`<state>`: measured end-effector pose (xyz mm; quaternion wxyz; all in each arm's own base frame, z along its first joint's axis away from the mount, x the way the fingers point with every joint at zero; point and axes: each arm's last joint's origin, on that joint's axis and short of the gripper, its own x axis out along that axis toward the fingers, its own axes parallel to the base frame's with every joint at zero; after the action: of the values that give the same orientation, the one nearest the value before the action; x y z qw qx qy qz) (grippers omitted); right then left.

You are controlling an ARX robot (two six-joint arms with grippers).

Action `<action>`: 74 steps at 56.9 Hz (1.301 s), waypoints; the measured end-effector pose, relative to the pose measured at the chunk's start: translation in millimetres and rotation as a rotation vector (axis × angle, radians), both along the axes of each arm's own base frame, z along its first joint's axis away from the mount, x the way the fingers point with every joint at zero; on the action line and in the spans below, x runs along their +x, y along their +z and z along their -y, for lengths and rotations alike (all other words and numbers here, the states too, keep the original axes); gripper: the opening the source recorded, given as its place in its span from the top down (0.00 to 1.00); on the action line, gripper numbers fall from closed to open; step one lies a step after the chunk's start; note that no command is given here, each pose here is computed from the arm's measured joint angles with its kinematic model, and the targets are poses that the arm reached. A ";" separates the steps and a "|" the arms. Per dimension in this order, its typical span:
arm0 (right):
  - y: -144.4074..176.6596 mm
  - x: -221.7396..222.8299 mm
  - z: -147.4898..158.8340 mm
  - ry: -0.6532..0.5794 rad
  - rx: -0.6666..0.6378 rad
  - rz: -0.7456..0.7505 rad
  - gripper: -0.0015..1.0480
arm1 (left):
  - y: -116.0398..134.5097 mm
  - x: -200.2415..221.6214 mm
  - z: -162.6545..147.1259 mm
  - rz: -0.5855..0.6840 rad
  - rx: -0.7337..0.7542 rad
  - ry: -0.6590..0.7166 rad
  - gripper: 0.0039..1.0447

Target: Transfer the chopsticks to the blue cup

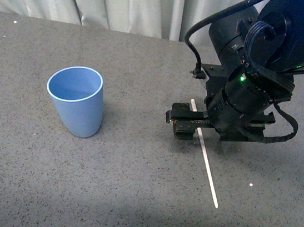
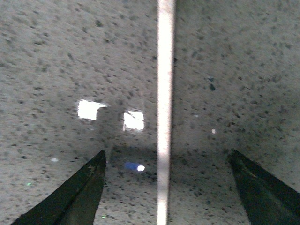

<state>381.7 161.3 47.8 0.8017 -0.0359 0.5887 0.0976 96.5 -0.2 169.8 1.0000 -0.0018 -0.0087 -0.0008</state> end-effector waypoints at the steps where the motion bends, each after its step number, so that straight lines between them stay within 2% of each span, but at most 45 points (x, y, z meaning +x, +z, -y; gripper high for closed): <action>1: 0.1 0.2 -0.1 -0.001 0.001 0.000 0.31 | 0.0 0.0 0.0 0.000 0.000 0.000 0.06; 17: -0.3 2.1 -1.1 -0.009 -0.013 -0.001 0.67 | 0.0 0.0 0.0 0.000 0.000 0.000 0.06; 23: -1.0 1.7 -0.7 -0.016 -0.020 -0.006 0.89 | 0.0 0.0 0.0 0.000 0.000 0.000 0.06; 28: -0.7 2.6 -0.3 -0.023 -0.008 -0.001 0.99 | 0.0 0.0 0.0 0.000 0.000 0.000 0.06; 37: 1.4 -3.1 4.2 -0.016 0.038 0.056 0.99 | 0.0 0.0 0.0 0.000 0.000 0.000 0.06; 45: 15.6 -12.6 6.8 0.032 0.136 0.207 0.99 | 0.0 0.0 0.0 0.000 0.000 0.000 0.06; 55: 78.3 -20.5 -0.7 0.181 0.376 0.583 0.99 | 0.0 0.0 0.0 0.000 0.000 0.000 0.06; 62: 117.8 -26.3 -20.0 0.356 0.579 0.829 0.99 | 0.0 0.0 0.0 0.000 0.000 0.000 0.06; 74: 134.5 -26.0 -55.1 0.538 0.752 0.940 0.99 | 0.0 0.0 0.0 0.000 0.000 0.000 0.06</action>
<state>355.7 216.4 182.3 0.8790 0.0618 0.0721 0.4673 96.5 -0.2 169.8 1.0000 -0.0018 -0.0087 -0.0008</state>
